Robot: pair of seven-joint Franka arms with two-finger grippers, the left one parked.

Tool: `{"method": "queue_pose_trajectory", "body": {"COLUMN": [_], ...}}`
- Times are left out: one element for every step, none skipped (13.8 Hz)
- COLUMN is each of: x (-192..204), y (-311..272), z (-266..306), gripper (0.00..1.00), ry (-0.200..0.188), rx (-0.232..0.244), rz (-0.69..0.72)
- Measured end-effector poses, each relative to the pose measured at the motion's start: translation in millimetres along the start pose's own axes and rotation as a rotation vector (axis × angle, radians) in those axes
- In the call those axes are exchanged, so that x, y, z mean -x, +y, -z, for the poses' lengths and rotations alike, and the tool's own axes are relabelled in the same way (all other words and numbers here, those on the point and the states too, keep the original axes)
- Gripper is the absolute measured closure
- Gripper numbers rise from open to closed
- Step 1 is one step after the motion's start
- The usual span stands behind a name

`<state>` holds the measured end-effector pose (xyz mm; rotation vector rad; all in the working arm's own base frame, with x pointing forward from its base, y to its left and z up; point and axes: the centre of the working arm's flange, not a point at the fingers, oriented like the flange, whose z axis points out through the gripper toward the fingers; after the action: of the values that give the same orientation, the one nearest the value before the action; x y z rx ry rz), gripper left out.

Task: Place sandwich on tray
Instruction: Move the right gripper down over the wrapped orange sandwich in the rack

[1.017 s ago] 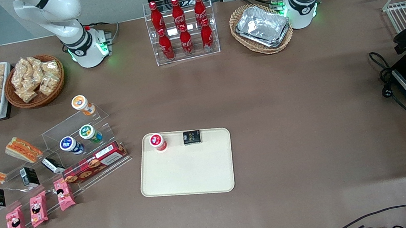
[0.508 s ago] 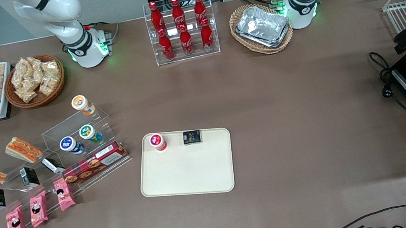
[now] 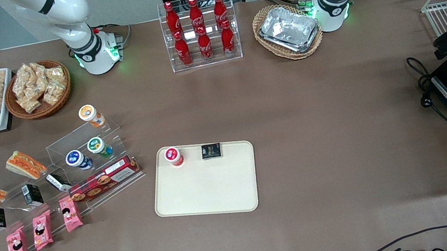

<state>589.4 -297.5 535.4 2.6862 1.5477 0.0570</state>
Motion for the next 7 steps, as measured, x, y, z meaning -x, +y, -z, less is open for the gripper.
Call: {"method": "queue_pose_trajectory", "body": {"x": [1.1,2.3,3.4,4.4,5.0,5.6,6.3], "y": [3.4,6.7,9.3,11.6,13.3,13.3,12.1], "z": [-10.8,-21.7,-33.1,-44.2,-53.5,-62.3,-70.7], "gripper": [0.00,0.00,0.00,0.00,0.00,0.00,0.00], "ry": [-0.003,-0.006,-0.009,-0.012,-0.014,-0.015,-0.015], "rx": [-0.006,-0.011,-0.019,-0.024,-0.024,-0.029,-0.037], "rz": [0.029,0.058,0.075,0.085,0.090,0.090,0.090]}}
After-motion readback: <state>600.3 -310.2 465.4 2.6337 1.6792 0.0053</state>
